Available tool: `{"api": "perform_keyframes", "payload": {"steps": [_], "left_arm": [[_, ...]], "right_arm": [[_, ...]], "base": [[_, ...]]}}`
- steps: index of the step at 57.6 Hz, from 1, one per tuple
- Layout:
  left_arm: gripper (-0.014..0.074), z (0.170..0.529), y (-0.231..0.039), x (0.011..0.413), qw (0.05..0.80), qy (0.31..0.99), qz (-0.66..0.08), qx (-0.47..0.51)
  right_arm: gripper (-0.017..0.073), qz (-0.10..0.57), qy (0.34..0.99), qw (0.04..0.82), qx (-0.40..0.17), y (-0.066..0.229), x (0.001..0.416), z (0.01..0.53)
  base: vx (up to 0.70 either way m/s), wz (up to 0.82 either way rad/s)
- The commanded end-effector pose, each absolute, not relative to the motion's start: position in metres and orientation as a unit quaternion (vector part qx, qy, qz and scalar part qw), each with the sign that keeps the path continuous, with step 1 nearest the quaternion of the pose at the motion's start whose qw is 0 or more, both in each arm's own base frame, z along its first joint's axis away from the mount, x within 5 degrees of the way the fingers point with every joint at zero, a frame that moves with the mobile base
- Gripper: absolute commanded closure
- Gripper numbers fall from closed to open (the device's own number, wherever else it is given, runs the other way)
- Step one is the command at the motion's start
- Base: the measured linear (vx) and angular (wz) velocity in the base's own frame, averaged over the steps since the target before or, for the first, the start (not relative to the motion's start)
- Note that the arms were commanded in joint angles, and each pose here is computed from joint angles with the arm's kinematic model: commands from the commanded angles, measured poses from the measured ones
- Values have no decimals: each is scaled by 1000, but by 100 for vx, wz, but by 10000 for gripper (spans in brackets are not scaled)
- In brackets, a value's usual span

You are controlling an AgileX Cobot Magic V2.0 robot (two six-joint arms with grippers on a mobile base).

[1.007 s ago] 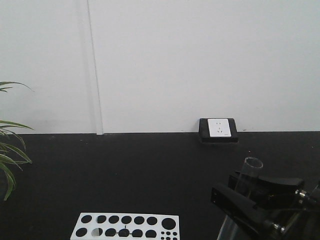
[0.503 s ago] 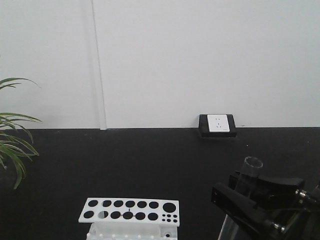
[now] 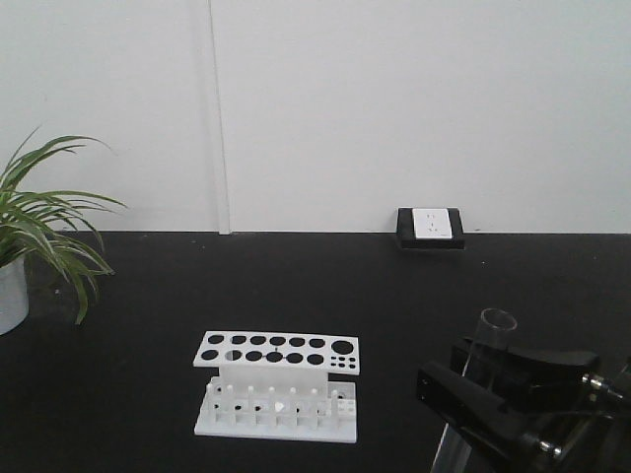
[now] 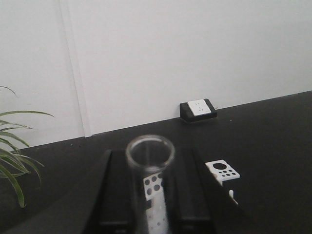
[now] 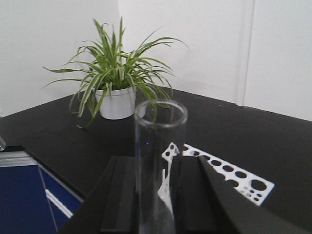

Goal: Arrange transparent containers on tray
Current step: 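Turn the base away from the rack holding both tubes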

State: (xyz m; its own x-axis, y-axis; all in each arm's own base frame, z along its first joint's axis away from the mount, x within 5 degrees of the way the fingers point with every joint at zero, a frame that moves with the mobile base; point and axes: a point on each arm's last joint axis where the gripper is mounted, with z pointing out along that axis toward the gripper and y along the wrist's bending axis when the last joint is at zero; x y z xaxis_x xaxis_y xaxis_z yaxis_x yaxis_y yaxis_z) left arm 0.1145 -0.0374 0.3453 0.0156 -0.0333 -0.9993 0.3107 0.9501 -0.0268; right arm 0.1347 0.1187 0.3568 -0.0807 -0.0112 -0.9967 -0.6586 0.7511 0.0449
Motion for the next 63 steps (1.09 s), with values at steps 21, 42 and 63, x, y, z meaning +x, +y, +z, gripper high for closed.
{"api": "perform_keyframes", "payload": {"steps": [21, 42, 63], "left_arm": [[545, 362, -38, 113, 740, 652, -137, 94], [545, 362, -38, 113, 740, 652, -137, 94], [545, 362, -38, 113, 740, 652, -137, 94]], "right_arm": [[358, 259, 652, 676, -225, 115, 135, 376], [358, 259, 653, 675, -225, 115, 135, 376], [358, 259, 653, 675, -225, 115, 135, 376]], "base": [[-25, 7], [-28, 13], [-28, 21]]}}
